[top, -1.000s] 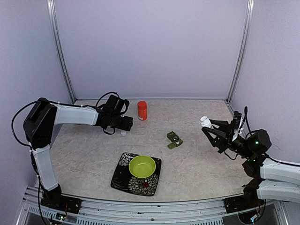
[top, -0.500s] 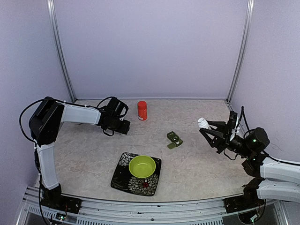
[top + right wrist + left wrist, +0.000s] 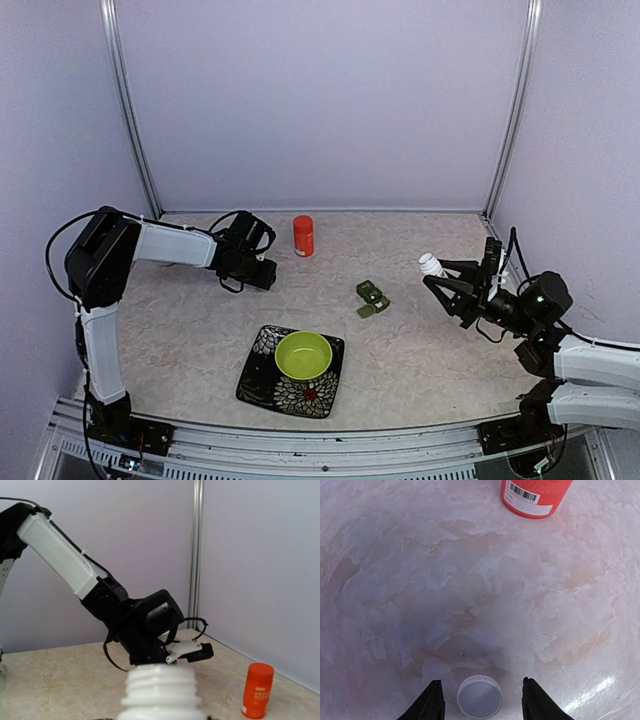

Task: Sort the pills into containers
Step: Pick up the lid of the pill bottle from the center of the board.

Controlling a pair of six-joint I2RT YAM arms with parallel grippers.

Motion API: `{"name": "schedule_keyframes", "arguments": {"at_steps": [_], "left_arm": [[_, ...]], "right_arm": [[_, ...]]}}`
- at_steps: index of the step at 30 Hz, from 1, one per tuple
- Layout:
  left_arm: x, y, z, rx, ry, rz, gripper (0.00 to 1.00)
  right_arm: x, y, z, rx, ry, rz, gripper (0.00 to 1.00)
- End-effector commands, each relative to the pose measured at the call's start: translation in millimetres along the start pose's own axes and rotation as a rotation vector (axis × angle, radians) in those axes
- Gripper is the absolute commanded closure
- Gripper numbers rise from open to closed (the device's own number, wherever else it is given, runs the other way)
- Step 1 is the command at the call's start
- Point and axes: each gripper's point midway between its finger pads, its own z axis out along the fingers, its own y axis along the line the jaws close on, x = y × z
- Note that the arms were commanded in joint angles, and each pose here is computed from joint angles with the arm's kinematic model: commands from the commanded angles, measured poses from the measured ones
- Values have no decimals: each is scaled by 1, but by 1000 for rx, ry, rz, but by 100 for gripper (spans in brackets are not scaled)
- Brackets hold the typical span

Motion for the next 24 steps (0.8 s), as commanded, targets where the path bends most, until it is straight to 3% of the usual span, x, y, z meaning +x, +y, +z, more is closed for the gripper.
{"name": "schedule_keyframes", "arguments": {"at_steps": [1,24], "left_arm": [[10,4,8,5,27,-4,50],[20,2,9,26,45,-15,55]], "right_arm": [[-10,1,4,-10,-24,-10,100],[-6,-1,5,-1,-9,2,100]]}}
